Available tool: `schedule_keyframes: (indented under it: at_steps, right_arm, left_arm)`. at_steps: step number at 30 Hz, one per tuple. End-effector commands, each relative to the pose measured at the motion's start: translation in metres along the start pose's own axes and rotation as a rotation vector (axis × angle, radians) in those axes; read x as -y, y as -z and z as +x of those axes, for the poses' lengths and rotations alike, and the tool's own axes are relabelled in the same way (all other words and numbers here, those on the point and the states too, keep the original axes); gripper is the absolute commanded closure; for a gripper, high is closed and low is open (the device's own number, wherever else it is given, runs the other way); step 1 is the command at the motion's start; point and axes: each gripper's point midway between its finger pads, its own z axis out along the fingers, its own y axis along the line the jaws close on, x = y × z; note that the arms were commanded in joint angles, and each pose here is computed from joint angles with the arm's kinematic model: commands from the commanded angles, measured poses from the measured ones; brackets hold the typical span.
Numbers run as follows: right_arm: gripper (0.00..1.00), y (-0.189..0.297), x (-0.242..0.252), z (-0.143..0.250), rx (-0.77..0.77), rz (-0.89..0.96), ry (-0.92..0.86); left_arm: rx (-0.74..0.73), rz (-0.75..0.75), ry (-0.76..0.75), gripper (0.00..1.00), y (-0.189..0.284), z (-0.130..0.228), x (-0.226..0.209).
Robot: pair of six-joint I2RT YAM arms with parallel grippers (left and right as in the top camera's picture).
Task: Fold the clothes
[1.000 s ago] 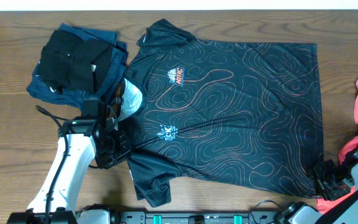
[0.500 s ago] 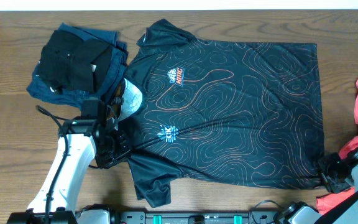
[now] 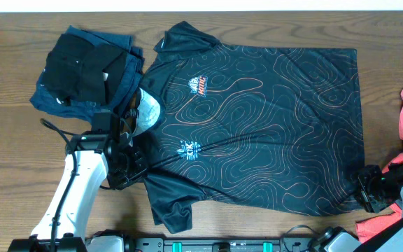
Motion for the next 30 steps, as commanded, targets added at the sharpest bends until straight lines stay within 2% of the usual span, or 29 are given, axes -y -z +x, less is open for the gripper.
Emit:
schedule_keyframes:
  at_steps: [1,6,9,14,24,30]
  right_arm:
    - [0.41,0.007,-0.004,-0.001,0.008,-0.016,0.014]
    - [0.42,0.009,0.022,0.000,0.010,0.093,-0.055]
    - [0.46,0.012,0.031,-0.002,0.015,0.089,-0.112]
    - [0.47,0.017,0.047,-0.003,0.012,0.077,-0.197]
    - [0.51,0.008,0.053,0.009,-0.019,0.082,-0.219]
    - [0.49,0.000,0.057,0.019,-0.044,0.089,-0.220]
  left_arm:
    - [0.018,-0.005,-0.015,0.92,0.004,-0.005,0.002]
    - [0.018,-0.005,-0.015,0.92,0.004,-0.005,0.002]
    - [0.018,-0.005,-0.015,0.92,0.004,-0.005,0.002]
    - [0.018,-0.004,-0.015,0.91,0.004,-0.005,0.002]
    - [0.025,-0.002,-0.018,0.91,0.004,-0.007,0.003]
    - [0.025,-0.002,-0.018,0.91,0.004,-0.007,0.003]
